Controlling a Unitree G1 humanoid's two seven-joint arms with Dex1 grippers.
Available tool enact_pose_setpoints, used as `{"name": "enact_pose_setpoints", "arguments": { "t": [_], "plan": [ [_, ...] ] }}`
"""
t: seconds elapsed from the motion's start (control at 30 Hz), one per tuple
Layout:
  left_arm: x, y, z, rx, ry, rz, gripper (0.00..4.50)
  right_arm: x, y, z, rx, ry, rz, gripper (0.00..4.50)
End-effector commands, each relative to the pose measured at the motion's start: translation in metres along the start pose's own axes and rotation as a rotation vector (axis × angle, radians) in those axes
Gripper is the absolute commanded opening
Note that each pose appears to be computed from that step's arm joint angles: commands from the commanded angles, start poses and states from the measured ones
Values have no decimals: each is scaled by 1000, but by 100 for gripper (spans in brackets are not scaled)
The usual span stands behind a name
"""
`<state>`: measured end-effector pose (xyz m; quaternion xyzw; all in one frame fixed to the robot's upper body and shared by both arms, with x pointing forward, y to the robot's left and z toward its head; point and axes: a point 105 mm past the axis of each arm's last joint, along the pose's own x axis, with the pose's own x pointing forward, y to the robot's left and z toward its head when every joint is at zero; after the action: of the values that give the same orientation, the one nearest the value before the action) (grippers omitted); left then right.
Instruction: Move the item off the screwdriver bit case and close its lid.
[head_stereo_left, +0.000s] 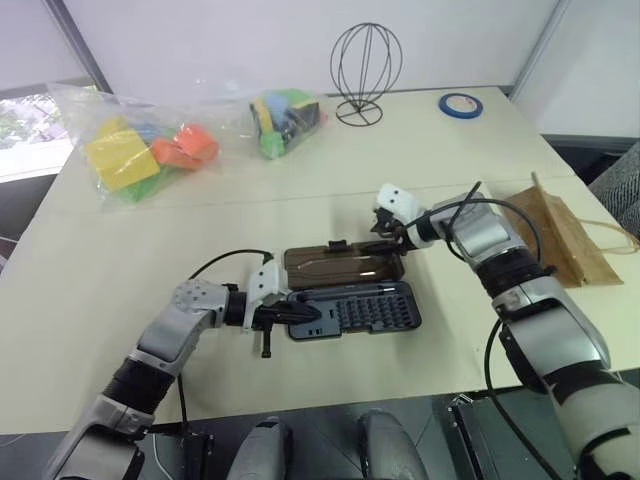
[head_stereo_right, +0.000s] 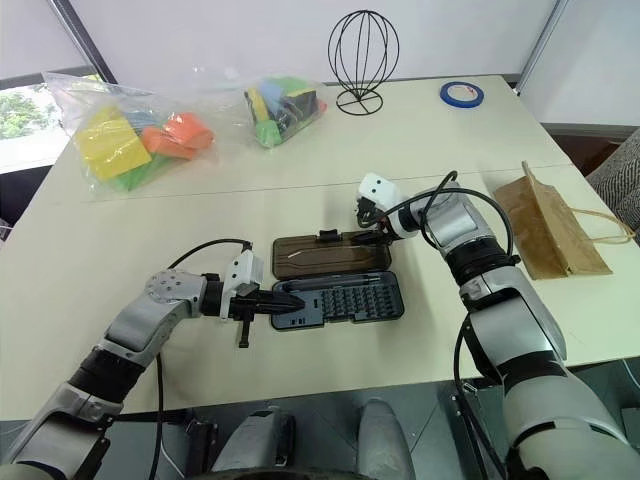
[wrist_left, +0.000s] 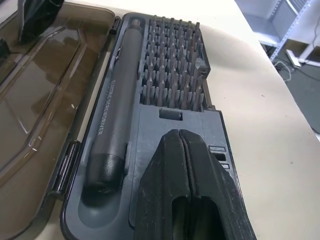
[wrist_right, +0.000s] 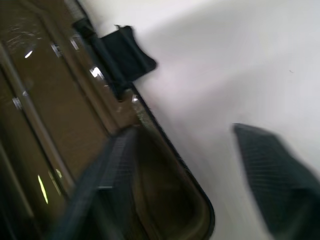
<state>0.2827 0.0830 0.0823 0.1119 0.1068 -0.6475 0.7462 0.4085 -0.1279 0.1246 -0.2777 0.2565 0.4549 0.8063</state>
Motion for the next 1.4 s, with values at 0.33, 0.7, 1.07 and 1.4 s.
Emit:
{"name": "enact_pose_setpoints", "arguments": {
  "t": [0.33,0.7,1.07,1.4],
  "plan": [
    [-4,7,-22,-42,81,71,0,3,10,-14,-63,83,70,5],
    [-3,7,-22,-37,83,71,0,8,19,-27,-100,98,112,60],
    [-3,5,-23,-42,83,70,0,10,8,-31,-41,126,75,292],
    [-2,6,-24,-38,80,79,0,10,7,-46,-31,191,112,65]
  ]
}}
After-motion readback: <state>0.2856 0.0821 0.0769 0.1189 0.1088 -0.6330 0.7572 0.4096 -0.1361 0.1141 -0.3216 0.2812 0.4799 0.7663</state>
